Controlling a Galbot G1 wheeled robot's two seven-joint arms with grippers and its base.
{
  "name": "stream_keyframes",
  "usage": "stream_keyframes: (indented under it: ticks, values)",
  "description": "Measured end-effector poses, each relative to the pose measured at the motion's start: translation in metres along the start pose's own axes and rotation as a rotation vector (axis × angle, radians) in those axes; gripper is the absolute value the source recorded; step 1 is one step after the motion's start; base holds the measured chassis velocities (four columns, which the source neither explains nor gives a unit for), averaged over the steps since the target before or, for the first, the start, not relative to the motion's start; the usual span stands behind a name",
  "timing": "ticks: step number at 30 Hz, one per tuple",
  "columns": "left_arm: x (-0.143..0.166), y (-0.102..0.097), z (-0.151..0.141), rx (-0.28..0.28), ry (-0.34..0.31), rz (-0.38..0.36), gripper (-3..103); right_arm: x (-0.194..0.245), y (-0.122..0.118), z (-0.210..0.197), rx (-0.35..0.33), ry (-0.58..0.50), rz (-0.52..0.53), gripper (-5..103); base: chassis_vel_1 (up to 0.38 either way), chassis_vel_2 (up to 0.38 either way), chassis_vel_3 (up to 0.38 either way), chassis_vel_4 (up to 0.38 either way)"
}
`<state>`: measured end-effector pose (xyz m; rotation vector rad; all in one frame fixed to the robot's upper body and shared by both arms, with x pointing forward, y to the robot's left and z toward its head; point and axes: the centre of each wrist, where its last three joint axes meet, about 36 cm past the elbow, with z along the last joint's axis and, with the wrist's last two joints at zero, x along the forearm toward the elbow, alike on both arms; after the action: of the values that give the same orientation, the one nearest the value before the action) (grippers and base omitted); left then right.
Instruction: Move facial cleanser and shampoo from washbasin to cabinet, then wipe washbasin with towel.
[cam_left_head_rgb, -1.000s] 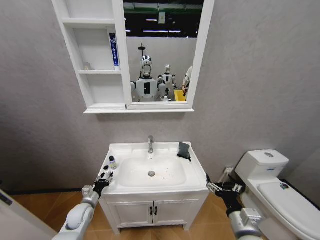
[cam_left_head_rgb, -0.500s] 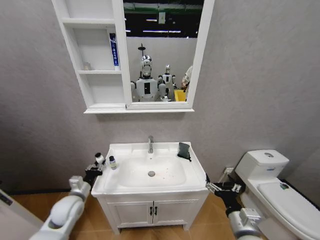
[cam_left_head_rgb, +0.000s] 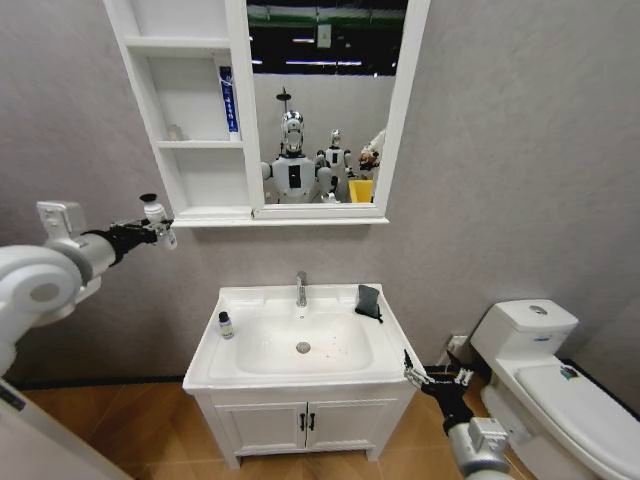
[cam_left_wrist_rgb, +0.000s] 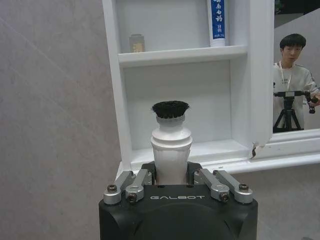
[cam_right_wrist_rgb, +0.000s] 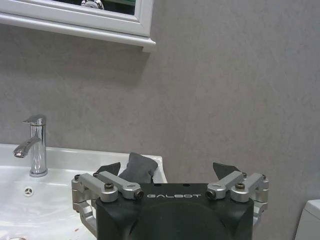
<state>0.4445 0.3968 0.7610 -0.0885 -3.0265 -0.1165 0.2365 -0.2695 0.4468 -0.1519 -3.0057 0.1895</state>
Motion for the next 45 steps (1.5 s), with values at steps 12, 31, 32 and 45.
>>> stream_keyframes:
  ticks: [12,31,32,45]
  values:
    - [-0.090,-0.021,-0.017,0.073,-0.007,0.031,32,0.002,-0.004,-0.001,0.002,0.008,0.009,100,0.000,0.000,0.000,0.000]
    - [-0.202,-0.001,-0.042,0.142,0.023,-0.015,30,0.005,-0.005,0.001,-0.011,0.010,0.030,100,0.000,0.000,0.000,0.000]
    - [-0.210,0.000,-0.041,0.137,0.039,-0.010,30,0.006,-0.003,0.001,-0.014,0.013,0.028,100,0.000,0.000,0.000,0.000]
    - [-0.234,-0.001,-0.053,0.121,0.064,-0.014,30,0.006,-0.002,0.006,-0.020,0.013,0.030,100,0.000,0.000,0.000,0.000]
